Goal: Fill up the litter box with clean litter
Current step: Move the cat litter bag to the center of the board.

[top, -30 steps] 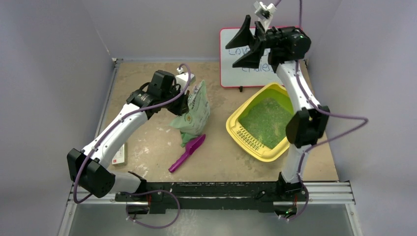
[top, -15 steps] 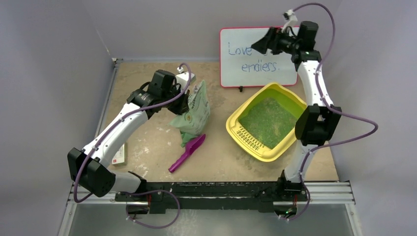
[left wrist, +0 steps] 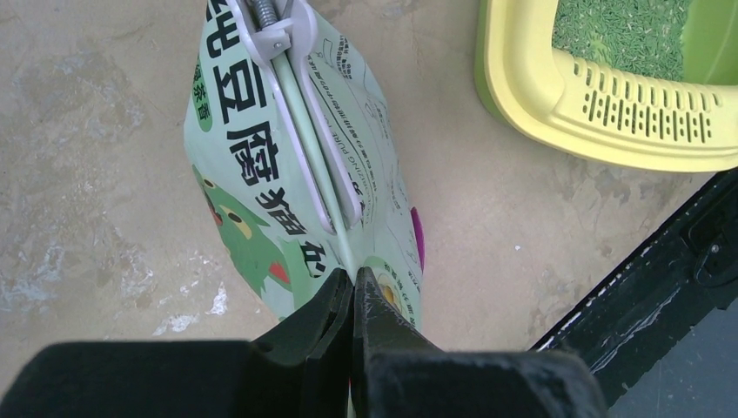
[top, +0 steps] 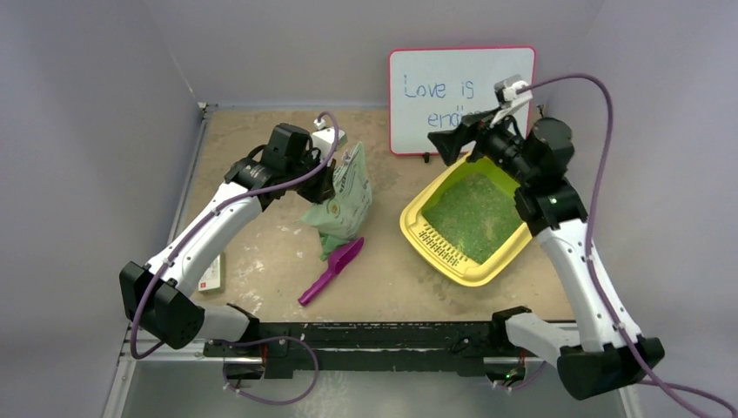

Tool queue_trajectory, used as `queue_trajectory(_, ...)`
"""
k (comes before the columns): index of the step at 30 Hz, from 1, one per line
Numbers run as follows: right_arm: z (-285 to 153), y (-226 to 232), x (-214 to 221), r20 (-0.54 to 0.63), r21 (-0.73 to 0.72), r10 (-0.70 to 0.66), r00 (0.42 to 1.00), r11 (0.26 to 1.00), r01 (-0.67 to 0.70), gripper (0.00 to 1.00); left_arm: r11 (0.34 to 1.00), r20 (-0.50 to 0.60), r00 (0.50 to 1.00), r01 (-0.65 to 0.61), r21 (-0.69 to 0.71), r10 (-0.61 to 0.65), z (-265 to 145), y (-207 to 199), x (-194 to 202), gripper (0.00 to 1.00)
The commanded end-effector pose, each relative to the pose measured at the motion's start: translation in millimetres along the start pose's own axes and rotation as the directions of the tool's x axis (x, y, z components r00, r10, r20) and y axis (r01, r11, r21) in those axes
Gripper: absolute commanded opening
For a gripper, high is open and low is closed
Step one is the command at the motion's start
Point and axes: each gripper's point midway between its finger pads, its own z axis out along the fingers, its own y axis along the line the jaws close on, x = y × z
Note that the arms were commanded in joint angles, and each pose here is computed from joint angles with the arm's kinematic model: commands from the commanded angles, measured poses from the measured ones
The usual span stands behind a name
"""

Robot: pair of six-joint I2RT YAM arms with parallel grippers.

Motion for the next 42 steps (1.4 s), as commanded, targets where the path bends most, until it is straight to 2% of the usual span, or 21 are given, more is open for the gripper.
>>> queue_trajectory(1, 33, -14, 88, -0.262, 0.074, 0.269, 0.927, 0.963, -0.259, 0.99, 0.997, 0.153, 0.986, -0.071, 0.034, 0.065, -9, -10, -39, 0.00)
queue_trajectory(2, 38, -10, 97, -0.307, 0.041, 0.271, 0.912, 0.962, -0.272, 0.99, 0.997, 0.152, 0.986, -0.072, 0.038, 0.065, -9, -11, -38, 0.00)
queue_trajectory(4, 49, 14, 104, -0.329, -0.154, 0.182, 0.927, 0.958, -0.243, 0.99, 0.996, 0.156, 0.985, -0.076, 0.042, 0.068, -10, -12, -37, 0.00)
queue_trajectory(7, 62, 37, 113, -0.156, -0.396, -0.037, 0.987, 0.918, -0.029, 0.99, 0.995, 0.157, 0.985, -0.085, 0.048, 0.076, -11, -13, -37, 0.00)
queue_trajectory(9, 77, 31, 124, -0.101, -0.419, -0.152, 0.983, 0.903, 0.097, 0.99, 0.994, 0.149, 0.985, -0.091, 0.059, 0.081, -11, -15, -36, 0.00)
queue_trajectory(11, 100, 25, 132, -0.117, -0.494, -0.296, 0.948, 0.846, 0.204, 0.98, 0.993, 0.146, 0.985, -0.099, 0.067, 0.088, -11, -16, -36, 0.00)
queue_trajectory(13, 114, 26, 159, -0.145, -0.605, -0.425, 0.893, 0.753, 0.260, 0.95, 0.991, 0.143, 0.985, -0.105, 0.079, 0.093, -11, -18, -35, 0.00)
queue_trajectory(16, 131, 25, 184, -0.061, -0.703, -0.534, 0.843, 0.622, 0.344, 0.95, 0.982, 0.149, 0.979, -0.159, 0.105, 0.143, -13, -24, -35, 0.00)
queue_trajectory(18, 141, 27, 189, -0.020, -0.737, -0.549, 0.835, 0.573, 0.359, 0.95, 0.976, 0.152, 0.974, -0.184, 0.117, 0.166, -15, -27, -34, 0.00)
queue_trajectory(21, 150, 34, 196, 0.044, -0.814, -0.565, 0.824, 0.458, 0.358, 0.92, 0.968, 0.153, 0.970, -0.208, 0.140, 0.187, -15, -31, -34, 0.00)
queue_trajectory(25, 167, 45, 221, 0.039, -0.880, -0.602, 0.797, 0.357, 0.313, 0.89, 0.965, 0.128, 0.971, -0.219, 0.142, 0.202, -13, -29, -30, 0.00)
queue_trajectory(30, 178, 55, 237, 0.050, -0.901, -0.598, 0.800, 0.319, 0.294, 0.89, 0.966, 0.118, 0.972, -0.218, 0.139, 0.202, -14, -29, -31, 0.00)
queue_trajectory(35, 171, 83, 222, 0.117, -0.920, -0.477, 0.871, 0.279, 0.276, 0.87, 0.970, 0.125, 0.973, -0.210, 0.124, 0.195, -14, -27, -29, 0.00)
queue_trajectory(39, 167, 94, 218, 0.128, -0.928, -0.438, 0.890, 0.263, 0.263, 0.87, 0.972, 0.121, 0.975, -0.200, 0.125, 0.185, -13, -26, -26, 0.00)
queue_trajectory(40, 167, 95, 219, 0.113, -0.930, -0.436, 0.893, 0.269, 0.250, 0.84, 0.972, 0.121, 0.975, -0.199, 0.122, 0.184, -12, -26, -26, 0.00)
queue_trajectory(42, 165, 95, 223, 0.079, -0.935, -0.443, 0.893, 0.279, 0.221, 0.69, 0.973, 0.125, 0.975, -0.199, 0.118, 0.185, -12, -25, -27, 0.00)
